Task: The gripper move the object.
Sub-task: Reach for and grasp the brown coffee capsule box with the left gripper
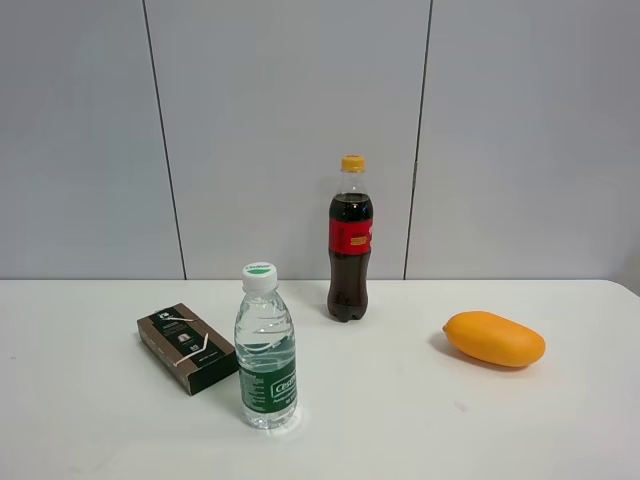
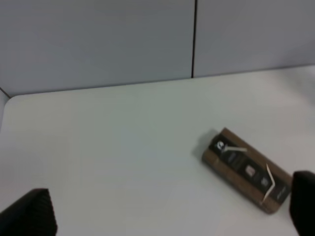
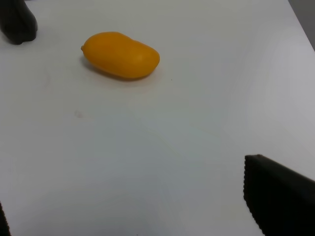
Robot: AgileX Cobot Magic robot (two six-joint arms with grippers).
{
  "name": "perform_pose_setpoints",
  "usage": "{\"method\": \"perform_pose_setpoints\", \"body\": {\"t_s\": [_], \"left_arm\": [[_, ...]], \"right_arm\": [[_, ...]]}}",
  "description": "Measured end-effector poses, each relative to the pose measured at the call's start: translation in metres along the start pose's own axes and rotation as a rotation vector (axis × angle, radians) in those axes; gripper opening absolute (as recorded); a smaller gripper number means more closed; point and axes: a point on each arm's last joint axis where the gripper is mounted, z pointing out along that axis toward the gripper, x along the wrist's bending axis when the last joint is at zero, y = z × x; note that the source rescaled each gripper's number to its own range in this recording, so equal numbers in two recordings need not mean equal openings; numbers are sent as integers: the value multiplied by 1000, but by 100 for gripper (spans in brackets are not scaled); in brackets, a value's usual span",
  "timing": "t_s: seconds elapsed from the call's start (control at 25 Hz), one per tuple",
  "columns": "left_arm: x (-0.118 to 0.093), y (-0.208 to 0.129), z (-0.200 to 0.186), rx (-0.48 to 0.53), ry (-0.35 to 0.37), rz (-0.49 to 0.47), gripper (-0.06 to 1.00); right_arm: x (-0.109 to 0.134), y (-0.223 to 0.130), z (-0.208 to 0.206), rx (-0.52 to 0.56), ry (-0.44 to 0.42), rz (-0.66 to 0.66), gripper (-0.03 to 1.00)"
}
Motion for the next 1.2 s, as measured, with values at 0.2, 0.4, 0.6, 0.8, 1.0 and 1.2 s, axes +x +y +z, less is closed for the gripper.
{"method": "perform_pose_setpoints", "body": {"t_s": [0.2, 0.4, 0.6, 0.8, 1.0, 1.2], "left_arm": [[-3, 61, 69, 53, 6, -154, 100], [-11, 81, 141, 107, -23, -325, 100], [-27, 71, 192, 202, -21, -420, 100], [-46, 59, 221, 270, -11, -517, 100], [-69, 43, 246, 342, -13, -505, 100], [-72, 10, 271, 472, 34, -495, 100]], "right_arm": [[0, 0, 0, 0, 0, 0, 100], [0, 0, 0, 0, 0, 0, 100], [0, 0, 0, 0, 0, 0, 100], [0, 0, 0, 0, 0, 0, 100], [0, 0, 0, 0, 0, 0, 100], [0, 0, 0, 0, 0, 0, 100]]}}
